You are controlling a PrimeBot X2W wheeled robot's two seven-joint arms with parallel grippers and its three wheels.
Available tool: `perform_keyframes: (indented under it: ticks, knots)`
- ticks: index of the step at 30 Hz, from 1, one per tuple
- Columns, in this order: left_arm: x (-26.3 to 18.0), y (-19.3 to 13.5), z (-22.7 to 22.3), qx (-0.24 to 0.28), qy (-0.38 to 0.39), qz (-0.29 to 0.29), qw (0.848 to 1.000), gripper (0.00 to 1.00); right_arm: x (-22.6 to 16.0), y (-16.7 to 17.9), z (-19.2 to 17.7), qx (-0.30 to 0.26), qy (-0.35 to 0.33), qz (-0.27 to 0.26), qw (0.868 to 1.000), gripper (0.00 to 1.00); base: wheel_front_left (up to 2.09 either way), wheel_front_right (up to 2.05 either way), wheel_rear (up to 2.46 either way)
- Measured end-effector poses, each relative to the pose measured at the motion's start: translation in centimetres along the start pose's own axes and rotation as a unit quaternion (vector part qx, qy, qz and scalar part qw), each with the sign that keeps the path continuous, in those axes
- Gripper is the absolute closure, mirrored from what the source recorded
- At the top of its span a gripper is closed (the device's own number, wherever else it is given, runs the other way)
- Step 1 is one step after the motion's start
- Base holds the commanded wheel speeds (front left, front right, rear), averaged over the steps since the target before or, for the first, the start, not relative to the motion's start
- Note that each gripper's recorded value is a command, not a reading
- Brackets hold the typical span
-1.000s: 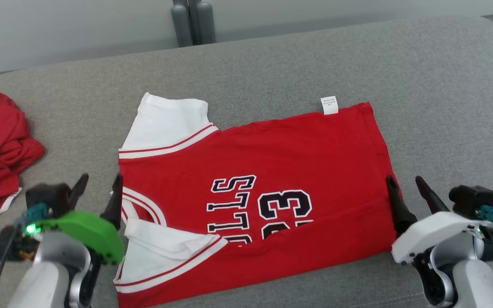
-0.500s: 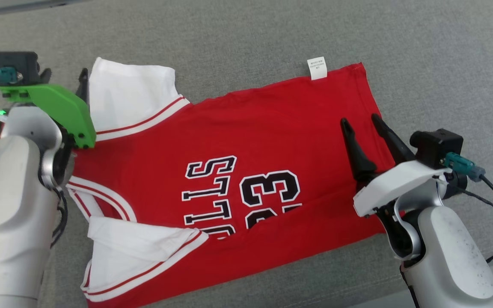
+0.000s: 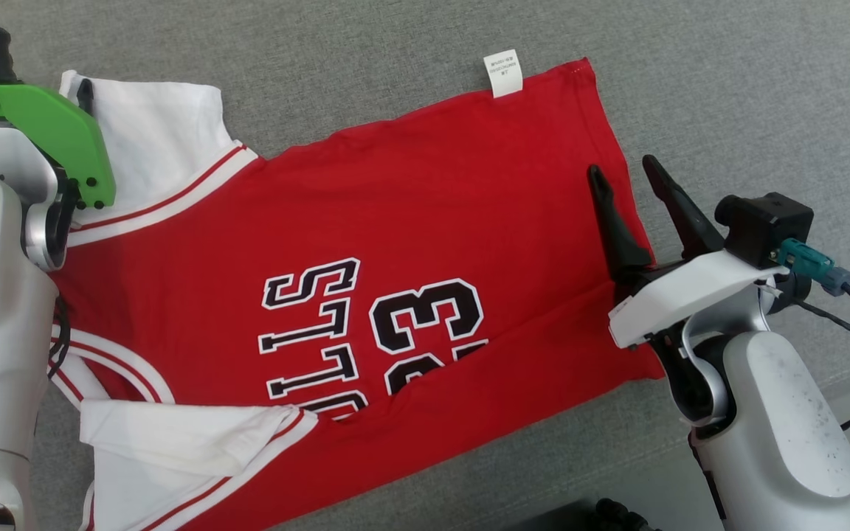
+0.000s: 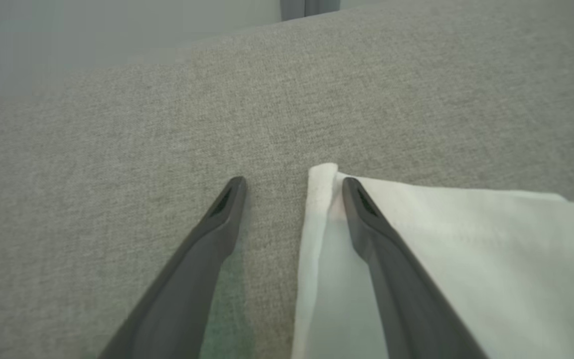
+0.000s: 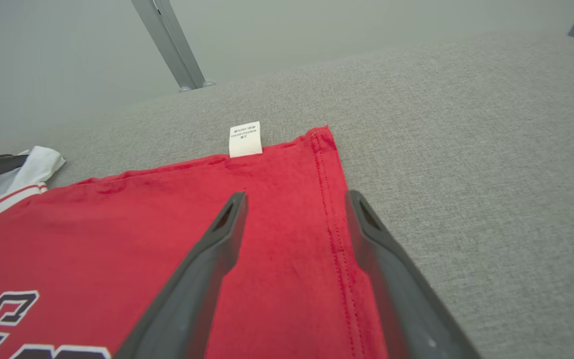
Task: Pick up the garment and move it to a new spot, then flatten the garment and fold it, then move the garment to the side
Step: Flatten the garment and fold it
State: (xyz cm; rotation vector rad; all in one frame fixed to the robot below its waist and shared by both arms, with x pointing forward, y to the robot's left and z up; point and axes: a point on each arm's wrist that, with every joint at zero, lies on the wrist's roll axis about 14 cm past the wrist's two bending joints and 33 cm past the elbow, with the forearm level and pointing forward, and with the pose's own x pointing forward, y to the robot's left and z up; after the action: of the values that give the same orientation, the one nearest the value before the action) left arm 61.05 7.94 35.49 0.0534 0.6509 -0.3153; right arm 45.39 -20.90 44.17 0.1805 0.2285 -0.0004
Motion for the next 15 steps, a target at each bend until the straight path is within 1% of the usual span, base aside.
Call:
perform_keyframes:
  ticks: [1, 2, 3, 4, 5, 6, 10, 12, 15]
  knots:
    - [0.1, 0.0, -0.1, 0.005, 0.002, -0.003, 1.000, 0.01, 0.0, -0.1, 0.1, 0.000, -0.001, -0.001, 1.000, 0.00, 0.00, 0.00, 0.00]
    - [0.1, -0.1, -0.2, 0.009, 0.003, -0.007, 1.000, 0.16, 0.0, -0.1, 0.2, 0.000, -0.002, -0.002, 1.000, 0.00, 0.00, 0.00, 0.00]
    - [0.0, -0.3, -0.1, 0.011, 0.003, -0.011, 1.000, 0.40, 0.0, -0.1, 0.3, 0.000, -0.004, -0.002, 1.000, 0.00, 0.00, 0.00, 0.00]
    - [0.0, -0.5, -0.1, 0.014, 0.003, -0.015, 1.000, 0.60, 0.0, -0.1, 0.4, 0.001, -0.006, -0.002, 1.000, 0.00, 0.00, 0.00, 0.00]
    - [-0.1, -0.7, -0.2, 0.017, 0.003, -0.019, 1.000, 0.76, 0.0, -0.2, 0.5, 0.001, -0.007, -0.003, 1.000, 0.00, 0.00, 0.00, 0.00]
    - [-0.1, -0.9, -0.2, 0.020, 0.003, -0.022, 1.000, 1.00, 0.0, -0.2, 0.6, 0.001, -0.008, -0.003, 1.000, 0.00, 0.00, 0.00, 0.00]
    - [-0.4, -1.4, 0.1, 0.027, -0.013, -0.029, 0.999, 1.00, 0.3, -0.2, 1.2, -0.003, -0.016, -0.002, 1.000, 0.00, 0.00, 0.00, 0.00]
    - [-0.7, -1.4, 0.5, 0.027, -0.026, -0.030, 0.999, 1.00, 0.4, -0.4, 1.4, -0.016, -0.014, -0.002, 1.000, 0.00, 0.00, 0.00, 0.00]
    - [-1.4, -1.7, 1.7, 0.022, -0.058, -0.035, 0.997, 1.00, 0.7, -1.6, 1.7, -0.049, -0.006, -0.010, 0.999, 0.00, 0.00, 0.00, 0.00]
